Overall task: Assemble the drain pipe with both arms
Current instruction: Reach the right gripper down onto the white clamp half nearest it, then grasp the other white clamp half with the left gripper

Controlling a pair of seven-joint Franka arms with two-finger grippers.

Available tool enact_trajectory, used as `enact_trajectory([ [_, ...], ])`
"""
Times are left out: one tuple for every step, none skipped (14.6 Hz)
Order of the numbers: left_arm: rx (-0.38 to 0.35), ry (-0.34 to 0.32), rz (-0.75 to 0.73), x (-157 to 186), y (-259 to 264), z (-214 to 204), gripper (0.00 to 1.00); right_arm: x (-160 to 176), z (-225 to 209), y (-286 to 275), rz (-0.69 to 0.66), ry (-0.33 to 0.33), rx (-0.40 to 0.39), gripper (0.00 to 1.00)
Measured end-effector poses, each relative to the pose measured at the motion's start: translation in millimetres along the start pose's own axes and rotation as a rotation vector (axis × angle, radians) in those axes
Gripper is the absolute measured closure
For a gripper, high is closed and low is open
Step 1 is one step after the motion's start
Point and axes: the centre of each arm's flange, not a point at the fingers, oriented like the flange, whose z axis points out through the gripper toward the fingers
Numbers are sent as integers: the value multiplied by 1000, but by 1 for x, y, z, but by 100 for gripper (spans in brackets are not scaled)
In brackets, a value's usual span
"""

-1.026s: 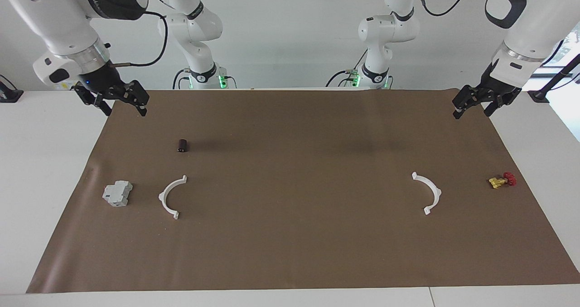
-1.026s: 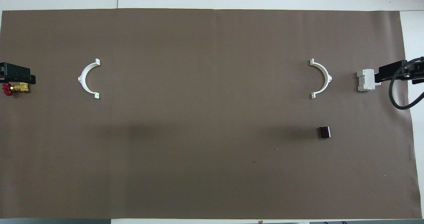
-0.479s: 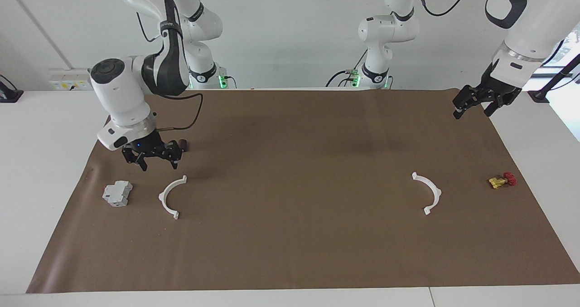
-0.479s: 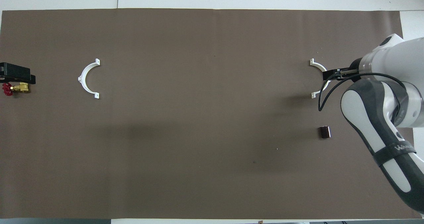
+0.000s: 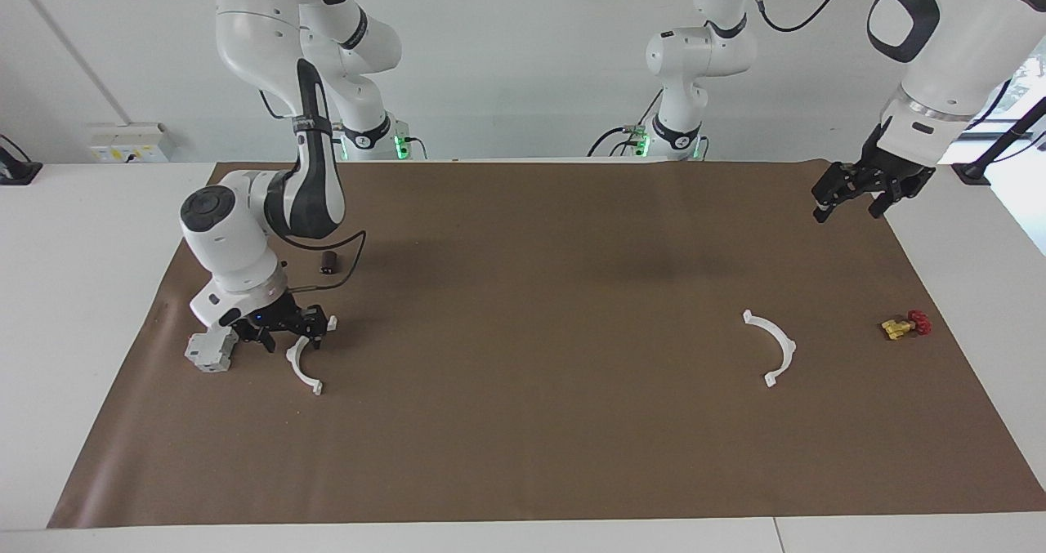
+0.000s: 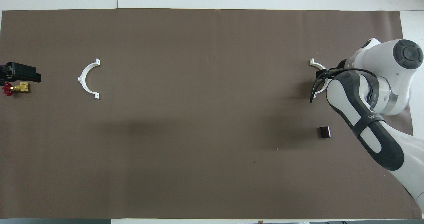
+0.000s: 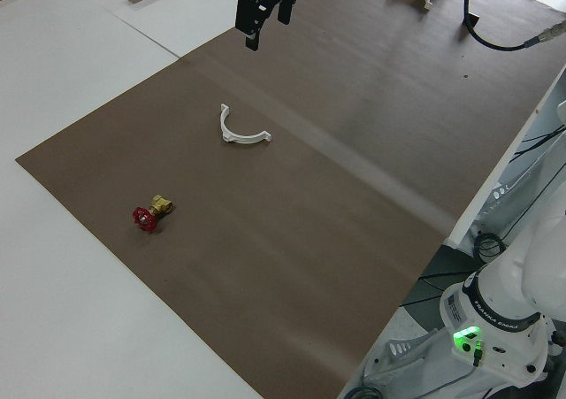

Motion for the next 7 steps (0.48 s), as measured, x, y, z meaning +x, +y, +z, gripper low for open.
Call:
enact_trajectory([
  [1, 16, 0, 3, 0, 11, 0, 1, 3, 4, -4, -1, -1, 21],
  [2, 27, 0, 7, -1, 27, 0, 2, 4, 6, -7, 1, -2, 21],
  [3, 28, 0, 13, -1, 47, 0, 3, 3, 9, -3, 4, 0, 23],
  [4, 26, 0, 19, -1, 67, 0, 4, 3, 9, 3, 6, 6, 25],
  [6, 26, 0, 26, -2, 89, 0, 4, 2, 8, 8, 8, 12, 28],
  [8, 29, -1, 33, -2, 111, 0, 4, 2, 7, 8, 9, 14, 28],
  [10, 34, -2, 38, -3, 133, 0, 4, 3, 6, 7, 8, 15, 30],
])
